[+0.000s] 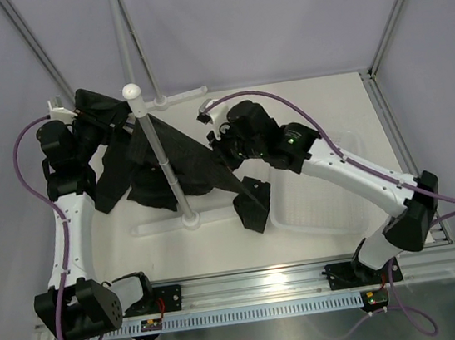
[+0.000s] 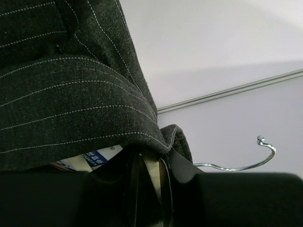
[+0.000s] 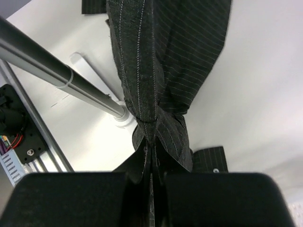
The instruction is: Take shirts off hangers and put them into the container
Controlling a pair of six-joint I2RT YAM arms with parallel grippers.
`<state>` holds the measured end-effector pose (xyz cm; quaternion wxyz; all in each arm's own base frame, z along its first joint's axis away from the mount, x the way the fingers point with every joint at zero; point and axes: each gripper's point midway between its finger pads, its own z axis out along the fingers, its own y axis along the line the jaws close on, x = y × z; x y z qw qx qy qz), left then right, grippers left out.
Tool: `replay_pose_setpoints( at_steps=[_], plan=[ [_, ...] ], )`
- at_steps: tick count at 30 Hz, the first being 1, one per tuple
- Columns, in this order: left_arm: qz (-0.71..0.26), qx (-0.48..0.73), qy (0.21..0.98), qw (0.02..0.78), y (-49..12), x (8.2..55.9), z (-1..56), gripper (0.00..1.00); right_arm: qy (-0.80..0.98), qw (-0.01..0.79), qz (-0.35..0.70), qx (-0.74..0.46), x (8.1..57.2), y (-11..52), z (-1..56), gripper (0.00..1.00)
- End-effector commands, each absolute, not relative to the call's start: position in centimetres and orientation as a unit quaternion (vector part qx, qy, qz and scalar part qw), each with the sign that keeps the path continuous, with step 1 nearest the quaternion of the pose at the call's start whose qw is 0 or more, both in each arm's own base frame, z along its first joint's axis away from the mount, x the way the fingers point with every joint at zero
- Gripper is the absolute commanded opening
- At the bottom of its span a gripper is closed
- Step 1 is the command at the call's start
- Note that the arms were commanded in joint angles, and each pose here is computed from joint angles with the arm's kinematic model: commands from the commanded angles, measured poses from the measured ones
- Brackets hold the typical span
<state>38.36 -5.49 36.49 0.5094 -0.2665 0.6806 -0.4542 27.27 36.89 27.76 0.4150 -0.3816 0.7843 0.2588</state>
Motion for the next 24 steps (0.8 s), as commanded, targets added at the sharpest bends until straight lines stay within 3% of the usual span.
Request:
replay_pose_setpoints(
  at_steps=[1, 24],
  plan=[
    [-0.453, -0.231, 0.656, 0.558, -5.1, 38.7, 40.2, 0.00, 0.788, 0.470, 0.233, -0.322, 26.5, 33.2, 31.8, 0.00],
    [-0.455, -0.207, 0.644, 0.580, -4.8, 38.8, 43.5, 0.00, 0.856, 0.497, 0.008, -0.142, 26.6, 18.4, 26.6, 0.00]
  ],
)
